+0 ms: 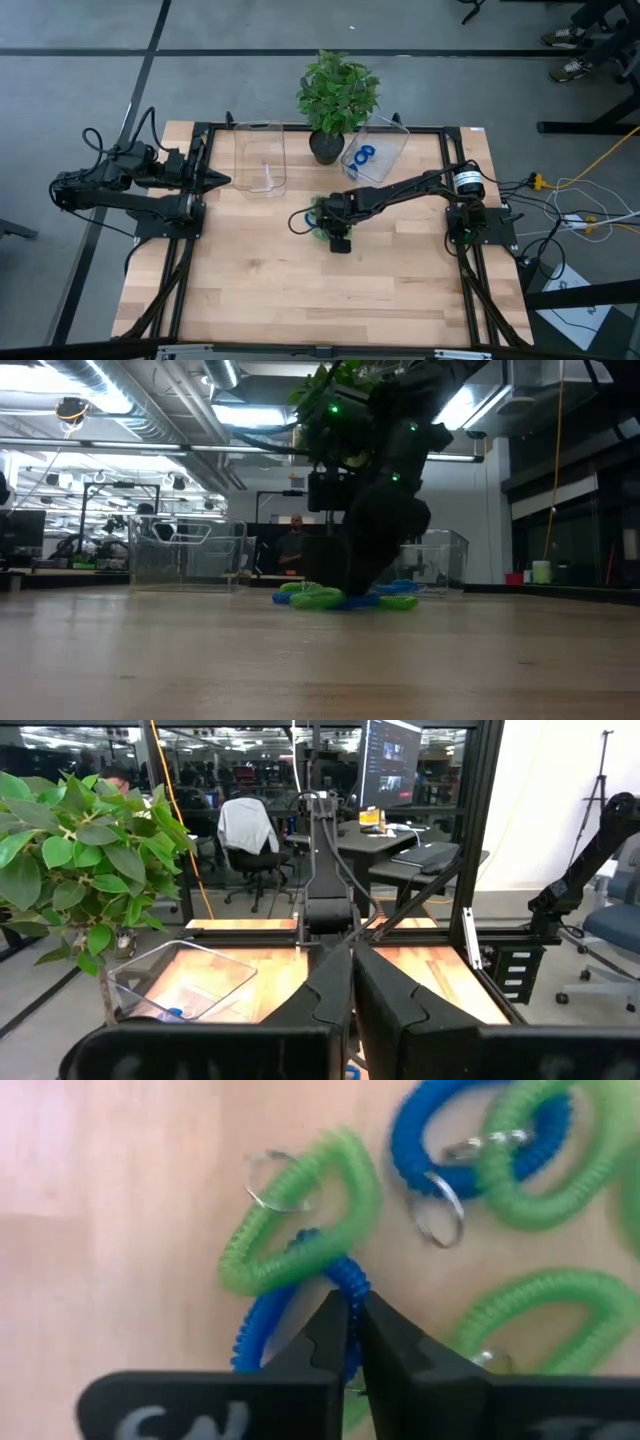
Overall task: Sort spring keychains
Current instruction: Put the blue spring keychain into the right transparent bin
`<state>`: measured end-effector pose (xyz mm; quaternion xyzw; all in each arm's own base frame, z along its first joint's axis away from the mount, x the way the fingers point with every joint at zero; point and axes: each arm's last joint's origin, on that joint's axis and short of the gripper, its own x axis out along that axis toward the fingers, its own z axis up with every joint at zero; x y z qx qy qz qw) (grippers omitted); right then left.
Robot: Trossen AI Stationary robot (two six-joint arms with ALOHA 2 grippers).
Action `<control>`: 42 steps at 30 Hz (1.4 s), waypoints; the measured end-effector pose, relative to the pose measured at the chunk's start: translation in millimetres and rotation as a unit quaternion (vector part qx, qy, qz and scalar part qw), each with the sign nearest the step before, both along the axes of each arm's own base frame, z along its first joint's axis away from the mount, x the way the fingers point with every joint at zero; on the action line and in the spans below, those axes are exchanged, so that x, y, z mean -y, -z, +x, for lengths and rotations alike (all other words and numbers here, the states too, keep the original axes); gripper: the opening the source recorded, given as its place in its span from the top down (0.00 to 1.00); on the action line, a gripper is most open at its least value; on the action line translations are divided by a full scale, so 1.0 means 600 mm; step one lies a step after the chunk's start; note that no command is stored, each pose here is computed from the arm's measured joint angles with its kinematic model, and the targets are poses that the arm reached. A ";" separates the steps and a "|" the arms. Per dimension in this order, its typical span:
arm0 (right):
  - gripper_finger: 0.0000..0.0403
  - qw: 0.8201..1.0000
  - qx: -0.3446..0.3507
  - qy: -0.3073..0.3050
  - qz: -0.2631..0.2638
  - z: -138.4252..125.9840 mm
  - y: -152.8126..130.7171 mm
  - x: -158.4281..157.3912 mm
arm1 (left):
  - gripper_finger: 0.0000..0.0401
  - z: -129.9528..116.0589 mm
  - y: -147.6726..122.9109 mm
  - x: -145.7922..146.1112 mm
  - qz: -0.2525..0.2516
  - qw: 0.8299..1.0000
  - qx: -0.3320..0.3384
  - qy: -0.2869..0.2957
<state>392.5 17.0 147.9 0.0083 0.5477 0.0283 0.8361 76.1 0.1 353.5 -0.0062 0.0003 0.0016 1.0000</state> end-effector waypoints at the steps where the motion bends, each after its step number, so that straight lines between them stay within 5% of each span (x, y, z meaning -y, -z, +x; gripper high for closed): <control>1: 0.95 1.000 0.003 -0.001 0.001 0.002 -0.006 0.000 | 0.98 0.000 0.000 0.000 0.000 1.000 0.000 0.000; 14: 0.96 1.000 0.014 -0.021 -0.014 0.032 -0.114 -0.001 | 0.98 0.000 0.000 0.000 0.000 1.000 0.000 0.000; 30: 0.96 0.991 0.130 -0.034 -0.020 0.059 -0.297 -0.005 | 0.98 0.000 0.000 0.000 0.000 1.000 0.000 0.000; 42: 0.96 0.993 0.114 -0.037 -0.020 0.041 -0.337 -0.006 | 0.98 0.000 0.000 0.000 0.000 1.000 0.000 0.000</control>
